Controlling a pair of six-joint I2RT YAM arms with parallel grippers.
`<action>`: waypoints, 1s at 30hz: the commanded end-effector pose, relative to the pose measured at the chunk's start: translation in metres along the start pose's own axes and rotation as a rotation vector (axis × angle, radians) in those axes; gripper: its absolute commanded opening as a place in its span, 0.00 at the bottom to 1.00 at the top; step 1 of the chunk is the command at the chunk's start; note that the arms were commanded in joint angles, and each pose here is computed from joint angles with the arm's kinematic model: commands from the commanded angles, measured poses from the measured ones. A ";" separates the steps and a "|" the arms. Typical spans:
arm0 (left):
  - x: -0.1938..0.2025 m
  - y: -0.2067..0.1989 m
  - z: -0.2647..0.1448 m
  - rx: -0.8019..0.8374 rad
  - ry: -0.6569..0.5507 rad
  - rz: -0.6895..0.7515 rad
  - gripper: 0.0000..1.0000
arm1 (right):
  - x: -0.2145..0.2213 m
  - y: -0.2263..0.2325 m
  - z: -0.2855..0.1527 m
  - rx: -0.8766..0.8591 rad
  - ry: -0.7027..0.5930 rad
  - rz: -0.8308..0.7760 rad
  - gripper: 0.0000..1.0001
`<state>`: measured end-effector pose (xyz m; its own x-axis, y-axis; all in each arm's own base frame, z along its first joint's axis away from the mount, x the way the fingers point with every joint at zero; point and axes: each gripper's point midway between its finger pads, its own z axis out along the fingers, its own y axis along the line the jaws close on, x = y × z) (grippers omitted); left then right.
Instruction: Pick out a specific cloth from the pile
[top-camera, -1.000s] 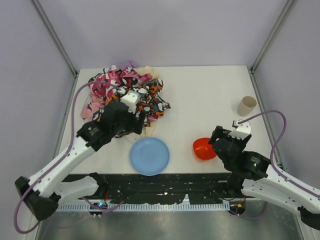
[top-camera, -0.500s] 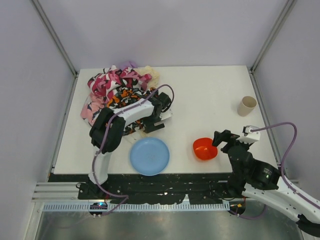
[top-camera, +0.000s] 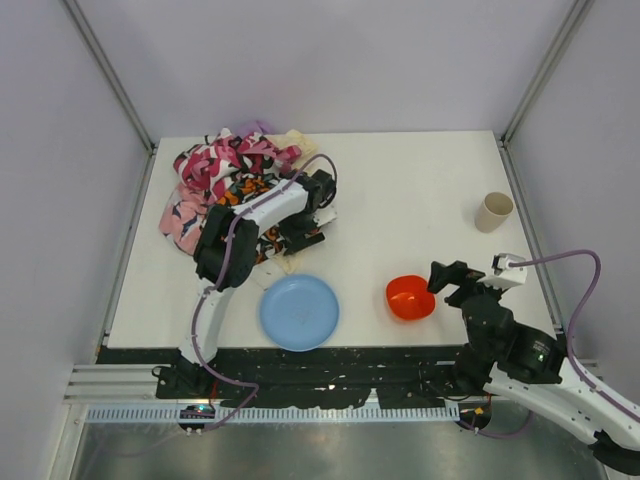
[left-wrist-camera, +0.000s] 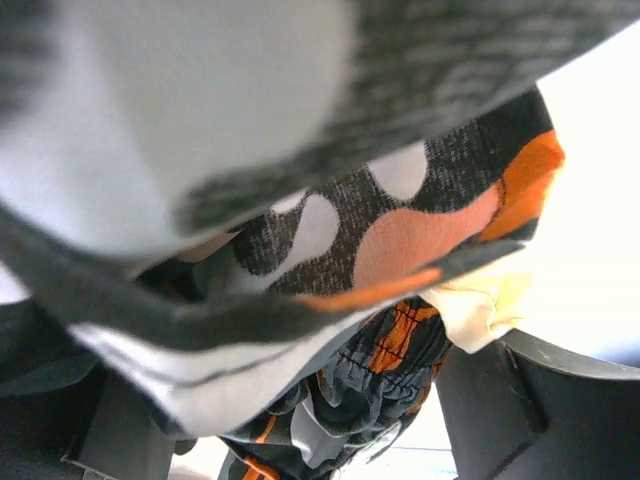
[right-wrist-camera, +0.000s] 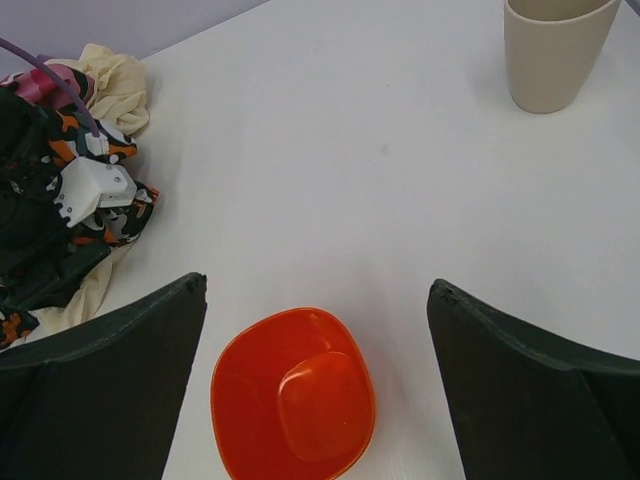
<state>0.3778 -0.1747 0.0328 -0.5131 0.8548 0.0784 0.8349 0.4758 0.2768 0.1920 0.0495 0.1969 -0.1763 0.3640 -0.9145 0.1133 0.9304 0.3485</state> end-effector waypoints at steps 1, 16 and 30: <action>0.000 -0.009 0.001 0.061 0.008 -0.073 0.86 | -0.006 -0.003 -0.001 0.003 -0.030 0.040 0.95; -0.005 0.018 -0.012 -0.123 0.021 -0.370 0.00 | -0.015 -0.009 -0.011 -0.058 -0.074 0.147 0.95; 0.095 0.202 -0.216 -0.637 -0.358 -0.865 0.00 | 0.022 0.060 0.019 -0.138 0.105 -0.242 0.95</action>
<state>0.4481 -0.1063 0.2365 -0.7513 0.4721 -0.4612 0.1745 0.8161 0.5510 0.2027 0.0859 0.1686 -0.3063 0.1396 -0.9416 0.0033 0.9893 0.1456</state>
